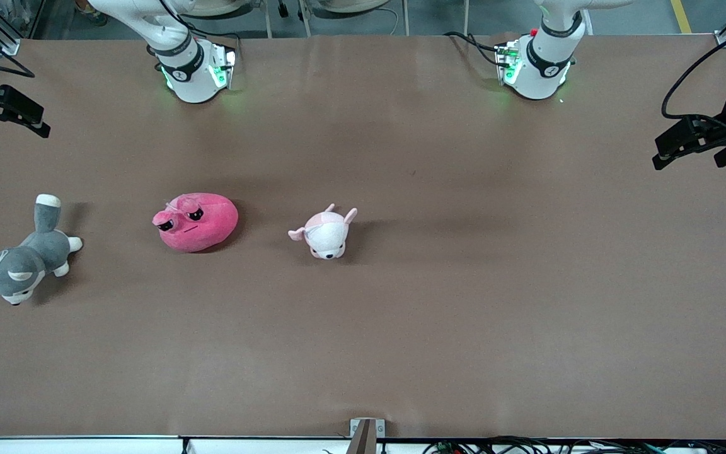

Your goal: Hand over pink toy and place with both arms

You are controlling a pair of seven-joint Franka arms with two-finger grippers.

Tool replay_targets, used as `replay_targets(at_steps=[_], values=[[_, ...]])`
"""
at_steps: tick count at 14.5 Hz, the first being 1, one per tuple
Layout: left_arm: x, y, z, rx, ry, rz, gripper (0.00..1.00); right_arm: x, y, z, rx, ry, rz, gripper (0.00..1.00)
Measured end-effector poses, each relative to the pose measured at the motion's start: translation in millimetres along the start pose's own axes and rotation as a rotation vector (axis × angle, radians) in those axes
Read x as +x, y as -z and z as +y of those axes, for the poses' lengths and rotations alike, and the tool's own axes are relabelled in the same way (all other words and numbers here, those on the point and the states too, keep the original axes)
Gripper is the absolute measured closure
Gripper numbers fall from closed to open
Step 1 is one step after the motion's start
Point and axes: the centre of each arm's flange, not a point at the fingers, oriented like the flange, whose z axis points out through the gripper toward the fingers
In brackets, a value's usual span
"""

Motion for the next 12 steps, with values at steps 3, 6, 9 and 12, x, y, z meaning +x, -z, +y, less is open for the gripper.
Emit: replay_targets(at_steps=[3,6,9,12], values=[[0.1,0.0,-0.7,0.0,-0.008,0.0,0.0,-0.4,-0.3,-0.5,0.0,0.001,-0.002,0.0],[0.1,0.0,-0.7,0.0,-0.009,0.0,0.0,-0.8,0.2,-1.1,0.0,0.003,-0.001,0.0],[0.1,0.0,-0.7,0.0,-0.009,0.0,0.0,-1.0,0.5,-1.7,0.0,0.005,0.0,0.0],[0.1,0.0,-0.7,0.0,-0.009,0.0,0.0,-1.2,0.5,-1.8,0.0,0.005,-0.001,0.0]])
